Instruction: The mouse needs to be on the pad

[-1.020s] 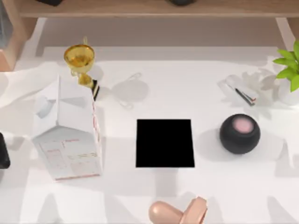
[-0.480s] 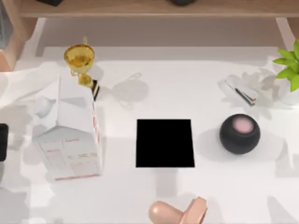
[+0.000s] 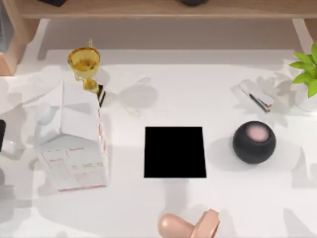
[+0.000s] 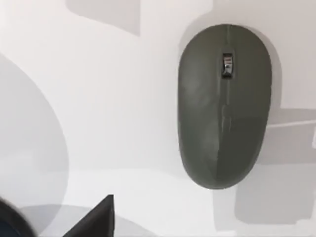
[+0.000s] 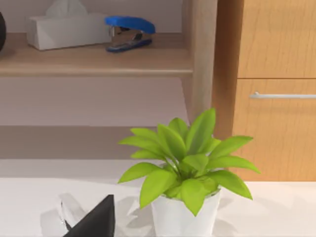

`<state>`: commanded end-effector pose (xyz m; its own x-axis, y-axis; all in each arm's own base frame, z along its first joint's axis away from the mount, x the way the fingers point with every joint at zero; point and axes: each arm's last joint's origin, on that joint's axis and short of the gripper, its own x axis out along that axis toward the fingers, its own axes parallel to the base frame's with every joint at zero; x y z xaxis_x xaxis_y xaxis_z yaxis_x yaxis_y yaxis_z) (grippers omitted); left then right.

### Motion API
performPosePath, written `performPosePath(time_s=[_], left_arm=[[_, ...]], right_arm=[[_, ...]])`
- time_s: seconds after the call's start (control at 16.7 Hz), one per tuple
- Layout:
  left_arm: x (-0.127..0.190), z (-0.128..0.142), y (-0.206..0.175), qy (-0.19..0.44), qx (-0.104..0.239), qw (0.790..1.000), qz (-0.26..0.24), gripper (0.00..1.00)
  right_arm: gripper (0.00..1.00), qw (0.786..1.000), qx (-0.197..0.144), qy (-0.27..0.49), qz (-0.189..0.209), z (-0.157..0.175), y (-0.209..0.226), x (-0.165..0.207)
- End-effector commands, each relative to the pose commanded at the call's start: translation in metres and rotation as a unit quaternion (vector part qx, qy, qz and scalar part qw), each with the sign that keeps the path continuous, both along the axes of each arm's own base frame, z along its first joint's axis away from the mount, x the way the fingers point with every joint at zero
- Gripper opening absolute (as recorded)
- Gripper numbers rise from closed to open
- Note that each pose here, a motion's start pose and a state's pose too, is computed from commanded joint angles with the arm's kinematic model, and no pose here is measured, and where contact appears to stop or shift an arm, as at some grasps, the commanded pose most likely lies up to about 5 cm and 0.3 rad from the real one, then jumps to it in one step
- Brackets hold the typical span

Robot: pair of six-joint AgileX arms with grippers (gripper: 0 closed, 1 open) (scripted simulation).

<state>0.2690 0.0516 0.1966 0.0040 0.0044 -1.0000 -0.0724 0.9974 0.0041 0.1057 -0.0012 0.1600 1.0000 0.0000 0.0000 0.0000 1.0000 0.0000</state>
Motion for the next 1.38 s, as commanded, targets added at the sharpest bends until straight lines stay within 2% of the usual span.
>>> performPosePath(time_s=[0.42,1.02,1.38], left_arm=[[0.0,-0.004,-0.003,0.0,0.0,1.0,-0.002,1.0],[0.0,-0.092,-0.001,0.001,0.0,1.0,0.0,1.0],[0.001,-0.1,0.001,0.001,0.0,1.0,0.0,1.0]], right_arm=[[1.0,1.0,0.0,0.0,0.0,0.0,0.0,0.0],[1.0,1.0,0.0,0.0,0.0,0.0,0.0,0.0],[1.0,1.0,0.0,0.0,0.0,0.0,0.0,0.0]])
